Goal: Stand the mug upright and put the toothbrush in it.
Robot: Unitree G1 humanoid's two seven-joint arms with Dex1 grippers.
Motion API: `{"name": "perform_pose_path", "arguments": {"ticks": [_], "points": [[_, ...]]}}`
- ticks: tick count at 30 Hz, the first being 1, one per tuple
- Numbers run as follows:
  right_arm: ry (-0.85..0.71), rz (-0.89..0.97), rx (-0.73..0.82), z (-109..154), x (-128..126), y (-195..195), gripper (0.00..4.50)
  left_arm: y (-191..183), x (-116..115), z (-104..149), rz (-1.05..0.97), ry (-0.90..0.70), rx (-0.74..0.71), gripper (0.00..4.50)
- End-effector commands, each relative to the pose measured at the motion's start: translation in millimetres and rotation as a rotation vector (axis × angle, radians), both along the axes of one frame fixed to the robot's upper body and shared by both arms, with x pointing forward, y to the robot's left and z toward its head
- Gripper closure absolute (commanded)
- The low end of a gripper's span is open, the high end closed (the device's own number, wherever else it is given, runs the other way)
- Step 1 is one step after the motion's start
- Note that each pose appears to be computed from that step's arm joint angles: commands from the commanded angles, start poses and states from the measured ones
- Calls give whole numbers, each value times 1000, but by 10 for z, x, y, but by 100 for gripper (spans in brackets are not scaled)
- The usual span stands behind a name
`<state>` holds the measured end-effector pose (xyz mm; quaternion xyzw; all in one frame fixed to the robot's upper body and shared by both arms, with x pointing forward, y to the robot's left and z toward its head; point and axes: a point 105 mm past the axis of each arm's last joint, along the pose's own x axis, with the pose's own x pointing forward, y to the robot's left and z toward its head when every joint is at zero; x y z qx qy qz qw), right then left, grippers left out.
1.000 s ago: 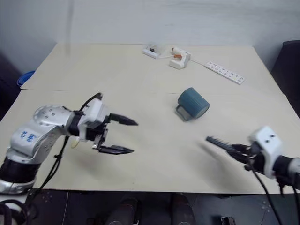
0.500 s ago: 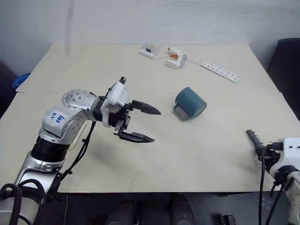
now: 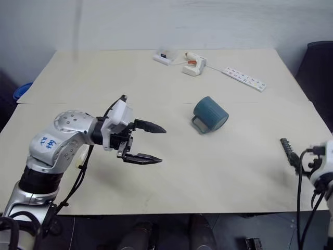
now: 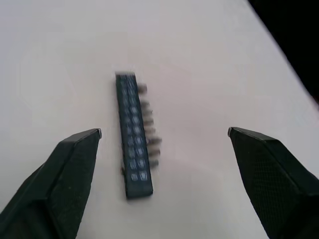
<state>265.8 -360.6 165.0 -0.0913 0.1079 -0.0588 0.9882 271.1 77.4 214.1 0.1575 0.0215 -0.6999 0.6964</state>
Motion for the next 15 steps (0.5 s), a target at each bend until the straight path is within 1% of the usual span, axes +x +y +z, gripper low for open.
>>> {"name": "perform_pose_path", "arguments": {"ticks": [1,3,5,7,8,10,13,15], "points": [[-49,306,-109,420,112,779,33,107,-53,125,45,-39,-25,0],[-29,502,-57,429,195,1438,33,187,-52,133,91,-38,-29,0],[12,615,-13,357,219,1871,33,257,-47,133,136,-38,-31,0],[53,682,7,265,230,2150,33,311,-41,123,174,-39,-28,0],[86,701,20,172,256,2277,33,350,-40,109,198,-41,-24,0],[122,728,-26,43,322,2444,33,412,-45,85,233,-39,-20,0],[165,716,-53,-80,453,2532,33,431,-70,63,254,-41,-13,0],[169,661,-154,-109,648,2502,33,440,-72,62,271,-44,-13,0]]}}
